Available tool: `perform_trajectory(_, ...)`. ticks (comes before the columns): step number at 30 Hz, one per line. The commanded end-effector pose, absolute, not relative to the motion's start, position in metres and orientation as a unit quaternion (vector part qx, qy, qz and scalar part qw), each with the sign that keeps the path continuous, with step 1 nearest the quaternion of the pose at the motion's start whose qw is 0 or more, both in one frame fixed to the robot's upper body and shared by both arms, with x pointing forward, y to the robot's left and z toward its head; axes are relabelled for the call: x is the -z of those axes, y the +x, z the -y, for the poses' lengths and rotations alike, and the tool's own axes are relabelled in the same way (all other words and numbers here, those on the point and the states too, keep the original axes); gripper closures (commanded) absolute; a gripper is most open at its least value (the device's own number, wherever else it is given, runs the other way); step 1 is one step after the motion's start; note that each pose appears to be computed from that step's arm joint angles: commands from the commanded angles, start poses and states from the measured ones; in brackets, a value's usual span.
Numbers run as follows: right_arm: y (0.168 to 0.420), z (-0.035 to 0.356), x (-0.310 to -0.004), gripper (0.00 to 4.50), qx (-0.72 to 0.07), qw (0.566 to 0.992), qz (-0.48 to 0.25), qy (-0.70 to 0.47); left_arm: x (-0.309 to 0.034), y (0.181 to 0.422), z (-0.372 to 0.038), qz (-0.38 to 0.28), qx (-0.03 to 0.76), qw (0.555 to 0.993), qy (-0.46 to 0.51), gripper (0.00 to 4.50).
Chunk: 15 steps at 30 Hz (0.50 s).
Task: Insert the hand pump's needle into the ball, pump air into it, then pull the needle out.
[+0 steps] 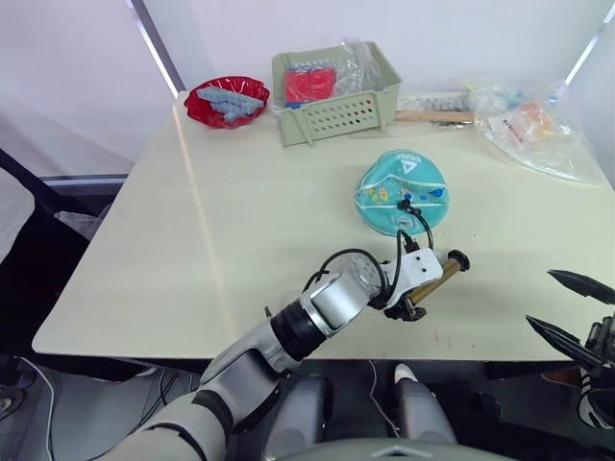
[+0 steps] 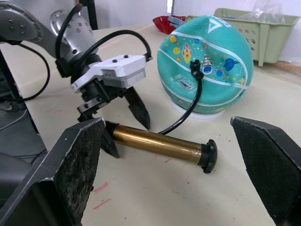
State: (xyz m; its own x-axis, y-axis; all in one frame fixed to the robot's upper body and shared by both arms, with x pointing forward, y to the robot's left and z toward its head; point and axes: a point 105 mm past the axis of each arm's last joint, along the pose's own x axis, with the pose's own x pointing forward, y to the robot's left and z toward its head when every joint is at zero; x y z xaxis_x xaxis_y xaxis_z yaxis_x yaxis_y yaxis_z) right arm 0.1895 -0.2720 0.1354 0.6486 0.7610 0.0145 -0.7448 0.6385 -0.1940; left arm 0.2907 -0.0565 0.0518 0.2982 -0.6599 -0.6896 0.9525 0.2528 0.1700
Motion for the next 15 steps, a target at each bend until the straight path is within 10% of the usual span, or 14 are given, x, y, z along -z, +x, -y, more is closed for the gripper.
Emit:
perform_trajectory(1, 0.191, 0.271, -0.146, 0.00, -0.420, 0.899, 0.058, -0.106, -0.057, 0.292, 0.058, -0.228, 0.542, 0.750, 0.302, 1.78)
perform_trajectory(5, 0.193, 0.267, -0.146, 0.00, -0.420, 0.900, 0.060, -0.100, -0.067, 0.297, 0.056, -0.202, 0.547, 0.759, 0.288, 3.33)
perform_trajectory(15, 0.204, 0.257, -0.148, 0.00, -0.367, 0.925, 0.080, -0.048, -0.085, 0.297, 0.053, -0.121, 0.585, 0.761, 0.253, 3.36)
